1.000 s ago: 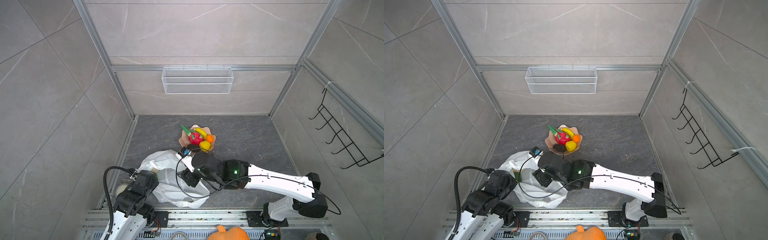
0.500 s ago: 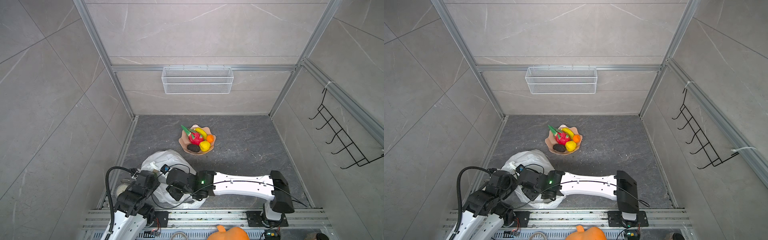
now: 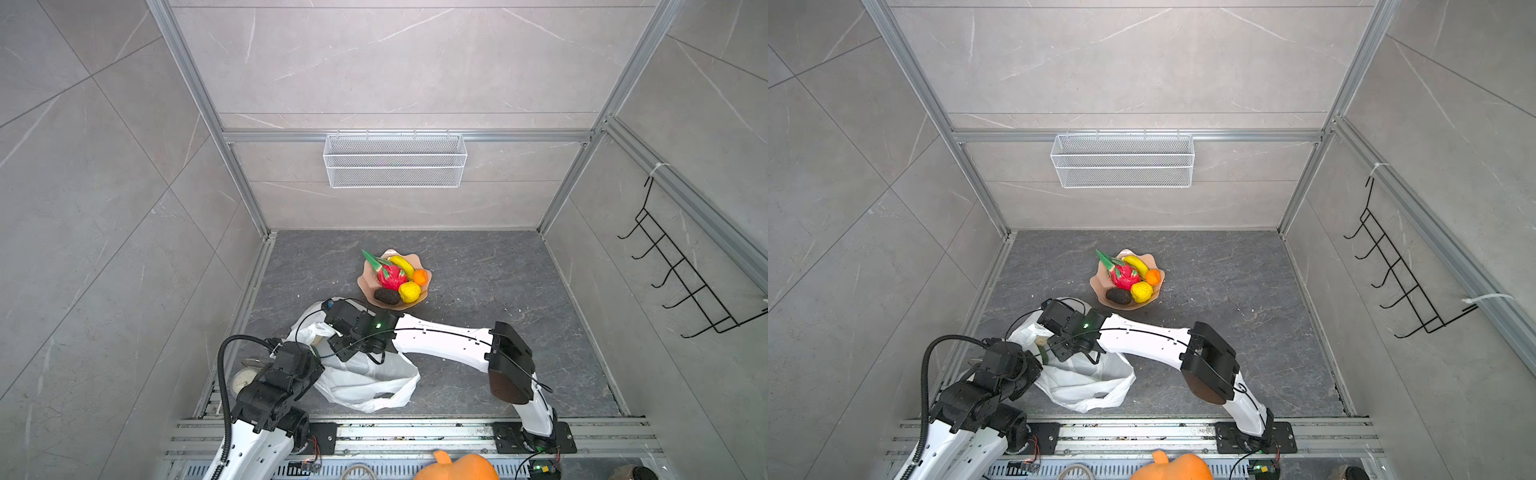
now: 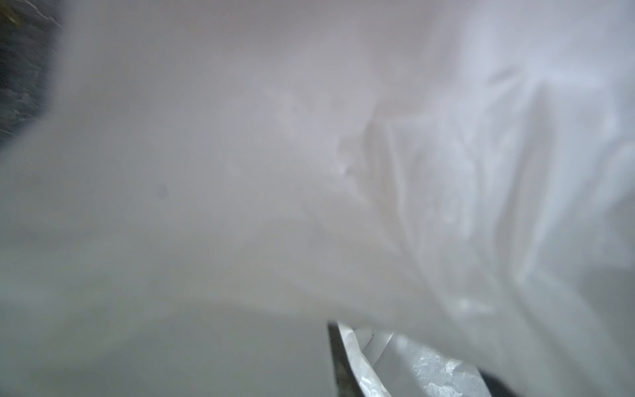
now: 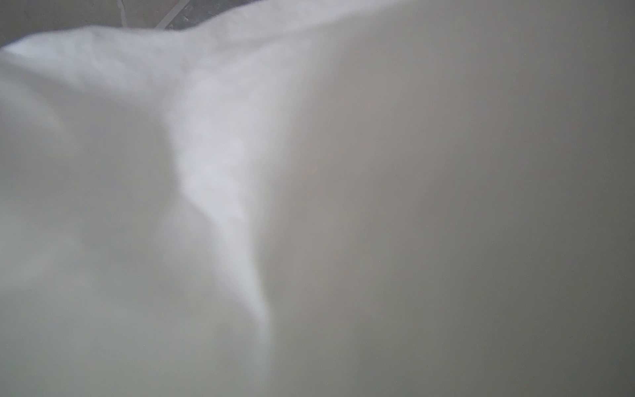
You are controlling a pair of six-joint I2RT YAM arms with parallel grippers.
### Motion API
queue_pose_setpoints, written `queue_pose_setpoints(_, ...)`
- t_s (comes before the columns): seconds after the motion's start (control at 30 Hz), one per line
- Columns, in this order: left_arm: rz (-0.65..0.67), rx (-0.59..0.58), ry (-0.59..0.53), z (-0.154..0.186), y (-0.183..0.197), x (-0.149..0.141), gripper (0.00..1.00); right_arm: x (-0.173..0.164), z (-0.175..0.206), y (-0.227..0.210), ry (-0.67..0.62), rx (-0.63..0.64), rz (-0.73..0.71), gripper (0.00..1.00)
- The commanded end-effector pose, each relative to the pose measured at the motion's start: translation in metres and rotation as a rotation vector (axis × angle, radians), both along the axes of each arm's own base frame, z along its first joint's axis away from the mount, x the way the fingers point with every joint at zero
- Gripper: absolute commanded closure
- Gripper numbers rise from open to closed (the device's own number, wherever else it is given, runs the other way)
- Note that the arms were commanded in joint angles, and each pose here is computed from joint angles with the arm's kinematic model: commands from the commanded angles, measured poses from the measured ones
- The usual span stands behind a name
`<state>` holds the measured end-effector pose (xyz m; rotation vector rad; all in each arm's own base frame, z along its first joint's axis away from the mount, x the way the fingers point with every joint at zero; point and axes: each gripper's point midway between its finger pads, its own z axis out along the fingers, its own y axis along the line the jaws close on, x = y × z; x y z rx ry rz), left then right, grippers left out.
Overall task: Take fruits out of the plastic bag
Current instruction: Move the fruit into the plastic bag.
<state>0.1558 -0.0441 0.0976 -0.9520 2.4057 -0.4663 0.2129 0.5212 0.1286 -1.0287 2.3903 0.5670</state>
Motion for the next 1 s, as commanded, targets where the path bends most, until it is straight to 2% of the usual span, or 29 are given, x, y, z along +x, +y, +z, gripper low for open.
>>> queue_pose_setpoints(0.0,0.001,-0.029,0.08,-0.001,-0.005,-0.01,1.0,-0.012,-0.021,0.016,0.056,-0.024,0.066,0.49)
queue_pose_setpoints(0.1,0.02,-0.017,0.137,-0.004,-0.002,-0.019,1.0,-0.013,-0.032,0.028,0.078,-0.009,0.08,0.46)
queue_pose_setpoints(0.33,0.083,-0.019,0.132,0.001,0.007,-0.03,1.0,-0.001,-0.047,0.045,0.084,-0.006,0.063,0.43)
queue_pose_setpoints(0.53,0.118,0.0,0.185,-0.009,0.013,-0.038,1.0,0.014,-0.056,0.052,0.06,0.001,0.027,0.32)
queue_pose_setpoints(0.67,0.138,0.009,0.185,-0.009,0.016,-0.038,1.0,0.028,-0.065,0.057,0.027,-0.017,-0.005,0.28)
queue_pose_setpoints(0.97,0.136,0.005,0.19,-0.012,0.015,-0.038,1.0,0.056,-0.084,0.076,-0.021,0.009,-0.068,0.26)
